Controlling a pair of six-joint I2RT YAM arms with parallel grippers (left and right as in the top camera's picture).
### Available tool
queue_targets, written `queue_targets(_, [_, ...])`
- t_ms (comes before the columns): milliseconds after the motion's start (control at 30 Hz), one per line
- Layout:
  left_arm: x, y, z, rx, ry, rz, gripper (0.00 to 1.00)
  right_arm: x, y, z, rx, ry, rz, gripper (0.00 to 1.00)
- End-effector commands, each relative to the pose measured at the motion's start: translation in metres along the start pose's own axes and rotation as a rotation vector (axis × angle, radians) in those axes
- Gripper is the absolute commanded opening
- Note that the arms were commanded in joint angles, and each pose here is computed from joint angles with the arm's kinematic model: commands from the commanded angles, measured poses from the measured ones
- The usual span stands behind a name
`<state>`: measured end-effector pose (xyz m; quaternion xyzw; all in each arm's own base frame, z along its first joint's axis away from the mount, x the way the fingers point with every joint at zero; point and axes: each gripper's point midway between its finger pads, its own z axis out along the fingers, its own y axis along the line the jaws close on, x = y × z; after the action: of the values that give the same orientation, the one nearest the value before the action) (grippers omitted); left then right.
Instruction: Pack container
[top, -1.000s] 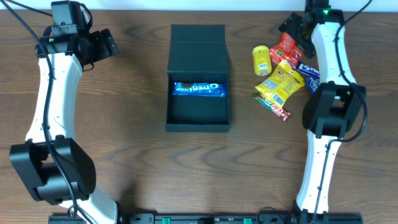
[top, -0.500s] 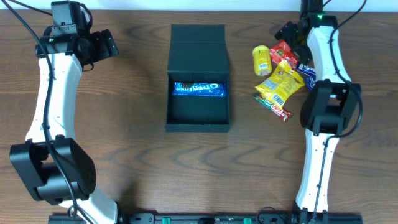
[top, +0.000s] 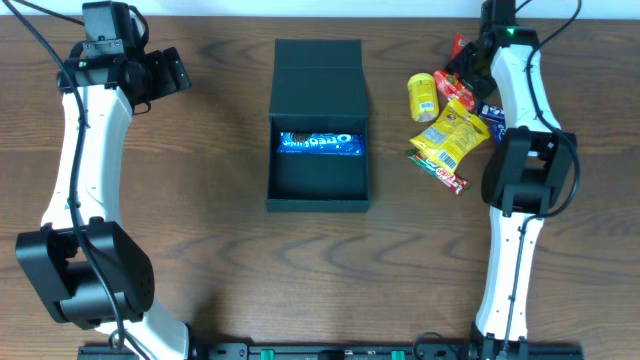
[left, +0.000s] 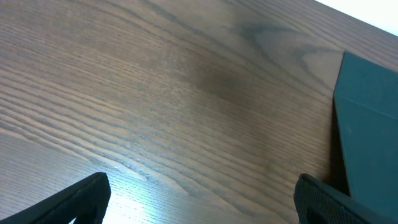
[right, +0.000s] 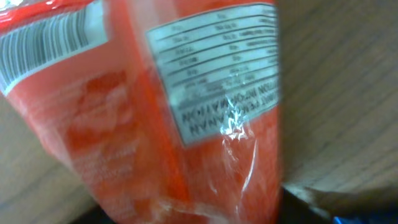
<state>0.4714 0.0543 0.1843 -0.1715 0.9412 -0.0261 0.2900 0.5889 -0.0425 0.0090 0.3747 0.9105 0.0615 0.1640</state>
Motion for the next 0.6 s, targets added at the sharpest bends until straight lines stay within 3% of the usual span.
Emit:
queue_targets(0, [0.003, 0.003, 0.005, -0.009, 0.013, 0.018, 0.95, 0.006, -0.015, 0.02, 0.027, 0.042, 0.007, 0.33])
queue_targets(167, [0.003, 0.003, 0.005, -0.009, 0.013, 0.019, 0.95, 0.009, -0.016, 0.019, 0.025, 0.057, 0.008, 0.17])
queue_targets(300, [0.003, 0.003, 0.005, -0.009, 0.012, 0.018, 0.95, 0.009, -0.007, 0.014, -0.014, 0.072, 0.002, 0.12])
queue_targets(567, [0.003, 0.003, 0.005, -0.009, 0.013, 0.018, 0.95, -0.02, 0.022, -0.051, -0.084, -0.015, -0.123, 0.12])
